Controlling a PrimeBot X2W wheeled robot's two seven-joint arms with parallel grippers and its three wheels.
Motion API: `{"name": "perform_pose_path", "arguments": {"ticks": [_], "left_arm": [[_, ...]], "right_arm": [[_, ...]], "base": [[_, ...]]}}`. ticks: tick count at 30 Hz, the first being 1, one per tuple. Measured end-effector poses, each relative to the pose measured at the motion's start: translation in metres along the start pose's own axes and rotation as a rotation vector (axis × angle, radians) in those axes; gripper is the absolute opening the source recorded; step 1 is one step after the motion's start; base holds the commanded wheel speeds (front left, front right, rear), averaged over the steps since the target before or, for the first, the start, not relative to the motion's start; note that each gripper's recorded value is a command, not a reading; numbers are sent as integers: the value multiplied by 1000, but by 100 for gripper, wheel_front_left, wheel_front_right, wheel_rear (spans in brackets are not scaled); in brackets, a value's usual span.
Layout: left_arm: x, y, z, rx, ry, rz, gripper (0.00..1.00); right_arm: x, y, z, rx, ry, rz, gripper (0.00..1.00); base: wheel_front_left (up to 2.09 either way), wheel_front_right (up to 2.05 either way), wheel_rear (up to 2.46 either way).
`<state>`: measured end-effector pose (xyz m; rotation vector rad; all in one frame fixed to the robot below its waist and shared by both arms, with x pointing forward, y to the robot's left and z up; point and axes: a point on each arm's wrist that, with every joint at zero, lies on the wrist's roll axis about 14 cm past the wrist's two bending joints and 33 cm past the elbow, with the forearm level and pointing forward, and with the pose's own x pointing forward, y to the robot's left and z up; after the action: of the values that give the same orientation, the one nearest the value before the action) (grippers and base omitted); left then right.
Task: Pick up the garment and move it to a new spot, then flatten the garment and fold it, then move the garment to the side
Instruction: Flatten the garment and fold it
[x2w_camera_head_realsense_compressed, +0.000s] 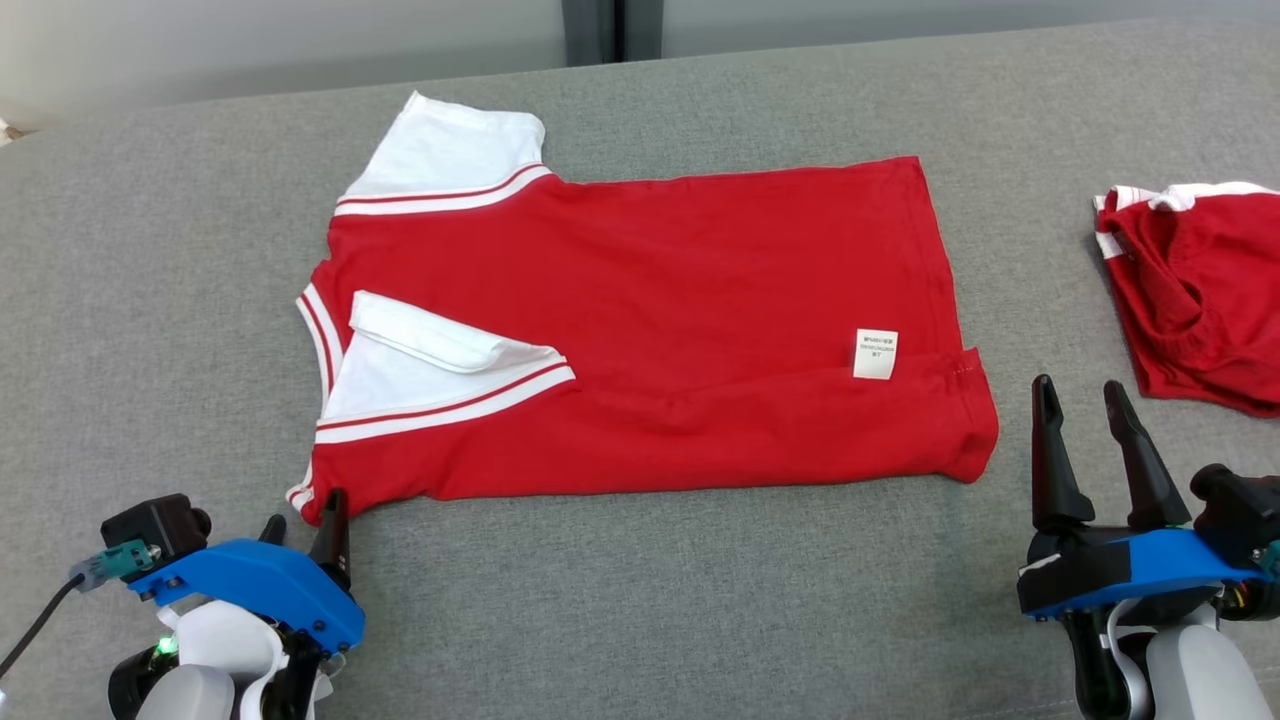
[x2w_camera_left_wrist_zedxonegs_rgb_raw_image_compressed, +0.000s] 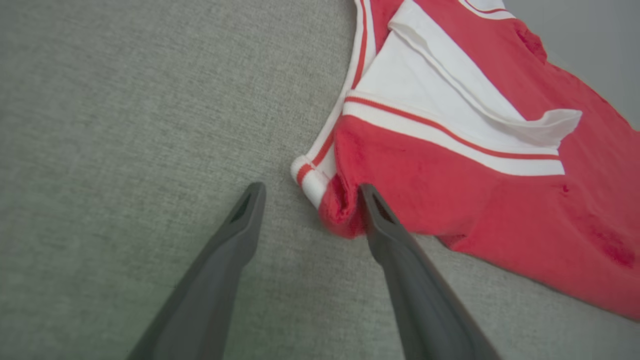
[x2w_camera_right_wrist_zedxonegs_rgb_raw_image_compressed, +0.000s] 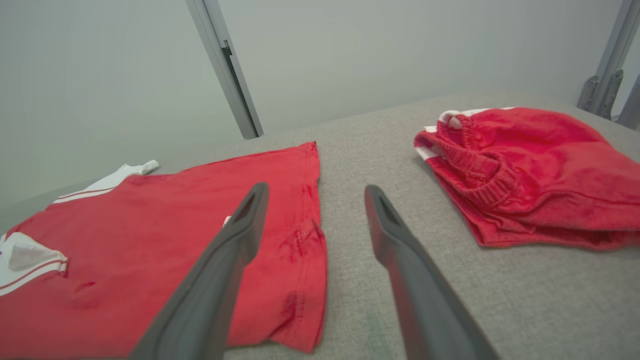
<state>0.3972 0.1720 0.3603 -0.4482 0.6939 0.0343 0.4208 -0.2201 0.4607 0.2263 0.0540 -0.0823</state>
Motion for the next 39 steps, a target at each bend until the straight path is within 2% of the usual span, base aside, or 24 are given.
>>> {"name": "perform_pose_path", "arguments": {"ticks": [2,3,4,5,6,12,23,24,26,27,28,29,34,39], "left_arm": [[0,-4,1,-21,-1,-12,100],[0,-5,1,-30,-1,-16,90],[0,-6,0,-33,-1,-19,58],[0,-7,1,-33,-3,-23,22],[0,-9,1,-34,-7,-34,0],[1,-17,6,-36,-34,-60,0],[-8,-13,21,-46,-104,-59,0],[-9,-12,21,-48,-110,-58,0],[-12,-11,23,-51,-121,-58,0],[-13,-10,24,-52,-127,-57,0],[-15,-10,25,-52,-135,-57,0],[-15,-10,25,-52,-135,-57,0],[-29,-16,34,-43,-181,-86,0],[-47,-29,49,-41,-239,-140,0]], "right_arm": [[0,-1,-1,-2,6,-3,100],[-1,-2,-4,-5,20,-5,100],[-1,-2,-8,-12,37,-5,100],[-2,-3,-13,-19,56,-5,100],[-3,-4,-19,-22,81,-9,100],[-10,-8,-63,-22,253,-23,100],[1,7,-101,25,402,-2,100],[2,9,-103,29,410,1,95],[3,10,-105,19,425,7,47],[4,11,-105,16,430,10,35],[4,13,-105,14,434,16,9],[4,13,-105,14,434,16,0],[8,26,-94,28,410,45,0],[15,30,-65,77,335,49,0]], "base": [[0,0,0],[0,0,0],[0,0,0],[0,0,0],[0,0,0],[0,0,0],[0,0,0],[0,0,0],[0,0,0],[0,0,0],[0,0,0],[0,0,0],[0,0,0],[0,0,0]]}}
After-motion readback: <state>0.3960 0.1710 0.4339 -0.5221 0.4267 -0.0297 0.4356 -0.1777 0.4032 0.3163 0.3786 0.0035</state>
